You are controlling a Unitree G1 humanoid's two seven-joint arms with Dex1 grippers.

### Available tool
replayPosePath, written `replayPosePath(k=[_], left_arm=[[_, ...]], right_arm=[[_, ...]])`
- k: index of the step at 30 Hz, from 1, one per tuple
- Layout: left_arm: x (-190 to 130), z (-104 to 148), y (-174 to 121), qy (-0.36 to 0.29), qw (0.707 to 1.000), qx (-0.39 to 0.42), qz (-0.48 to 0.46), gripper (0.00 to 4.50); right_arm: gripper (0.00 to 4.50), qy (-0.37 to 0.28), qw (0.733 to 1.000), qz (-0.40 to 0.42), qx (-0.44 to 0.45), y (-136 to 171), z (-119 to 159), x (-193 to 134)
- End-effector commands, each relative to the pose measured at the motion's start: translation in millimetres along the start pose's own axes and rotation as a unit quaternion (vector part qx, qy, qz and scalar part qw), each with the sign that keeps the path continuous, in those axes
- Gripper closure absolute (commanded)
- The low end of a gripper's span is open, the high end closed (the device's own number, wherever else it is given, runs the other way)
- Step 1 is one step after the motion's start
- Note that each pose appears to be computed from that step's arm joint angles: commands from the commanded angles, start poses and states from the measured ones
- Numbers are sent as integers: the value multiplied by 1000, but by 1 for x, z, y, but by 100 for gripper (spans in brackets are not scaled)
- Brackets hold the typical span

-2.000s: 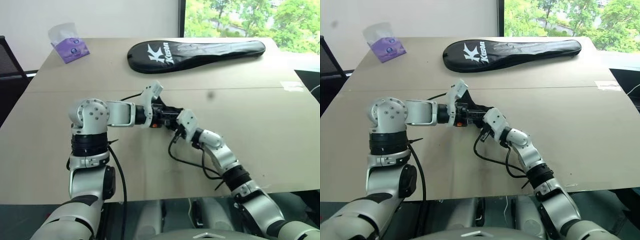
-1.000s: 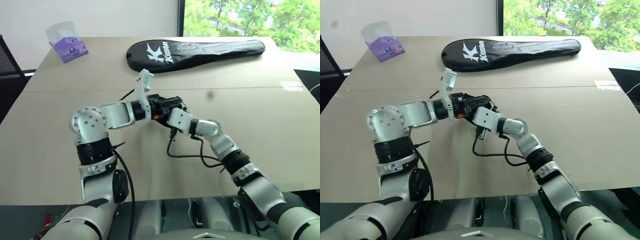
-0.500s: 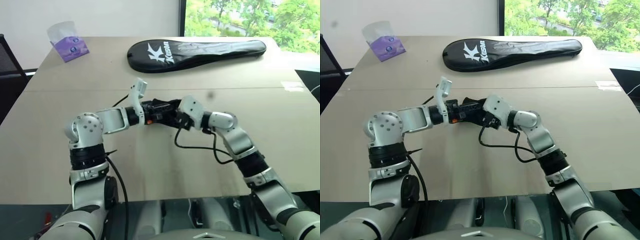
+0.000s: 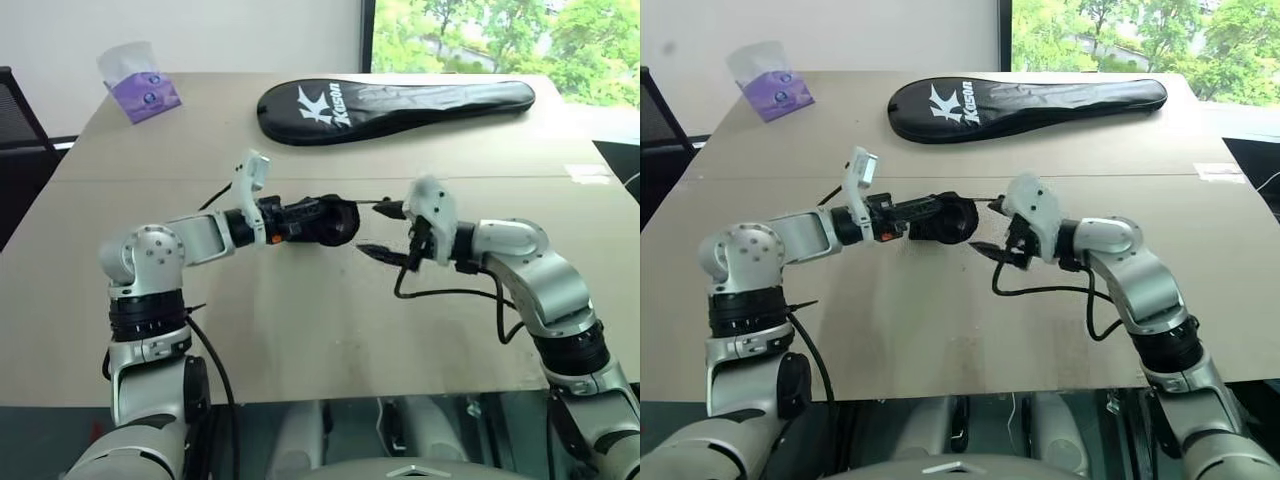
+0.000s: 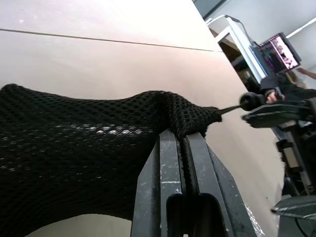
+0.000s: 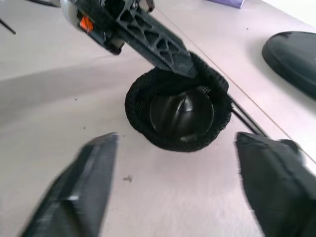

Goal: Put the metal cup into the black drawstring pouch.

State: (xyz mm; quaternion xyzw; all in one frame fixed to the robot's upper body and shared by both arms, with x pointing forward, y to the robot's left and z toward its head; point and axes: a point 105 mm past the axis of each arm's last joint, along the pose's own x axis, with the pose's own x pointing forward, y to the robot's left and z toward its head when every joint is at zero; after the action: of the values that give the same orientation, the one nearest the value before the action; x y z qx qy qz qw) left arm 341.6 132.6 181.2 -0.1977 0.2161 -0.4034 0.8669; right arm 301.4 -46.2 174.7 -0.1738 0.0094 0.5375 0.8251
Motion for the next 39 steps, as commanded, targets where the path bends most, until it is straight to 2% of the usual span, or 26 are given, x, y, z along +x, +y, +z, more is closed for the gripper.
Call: replayPosePath(k=[1,4,7,10,12,16,27,34,35,36,39], left_arm=[[-13,13,6,-16,998,44,37,450],[-12,12,2,-10,997,67,38,450],[-7,11,-6,-2,995,94,28,450],[-3,9,-13,3,994,109,17,450],[-2,9,-14,4,994,112,14,450],[4,11,-24,0,993,120,0,450],[3,7,-26,-3,993,120,-2,450],[4,5,-27,1,993,122,-4,450],[4,4,-27,2,993,122,-4,450],[5,3,-28,4,992,123,-4,450],[6,1,-30,7,992,125,-7,450]], right_arm=[[2,-8,1000,0,18,10,0,-12],[2,-94,991,53,78,35,19,-9],[2,-186,971,73,128,41,44,-4],[2,-228,954,86,176,40,53,4],[2,-234,948,99,190,42,54,7],[2,-242,951,34,187,23,49,27],[2,-213,966,3,146,19,33,25],[2,-220,959,15,179,27,33,22],[54,-223,957,16,186,28,33,21],[75,-225,955,16,192,29,34,20],[75,-227,951,23,210,33,33,18]])
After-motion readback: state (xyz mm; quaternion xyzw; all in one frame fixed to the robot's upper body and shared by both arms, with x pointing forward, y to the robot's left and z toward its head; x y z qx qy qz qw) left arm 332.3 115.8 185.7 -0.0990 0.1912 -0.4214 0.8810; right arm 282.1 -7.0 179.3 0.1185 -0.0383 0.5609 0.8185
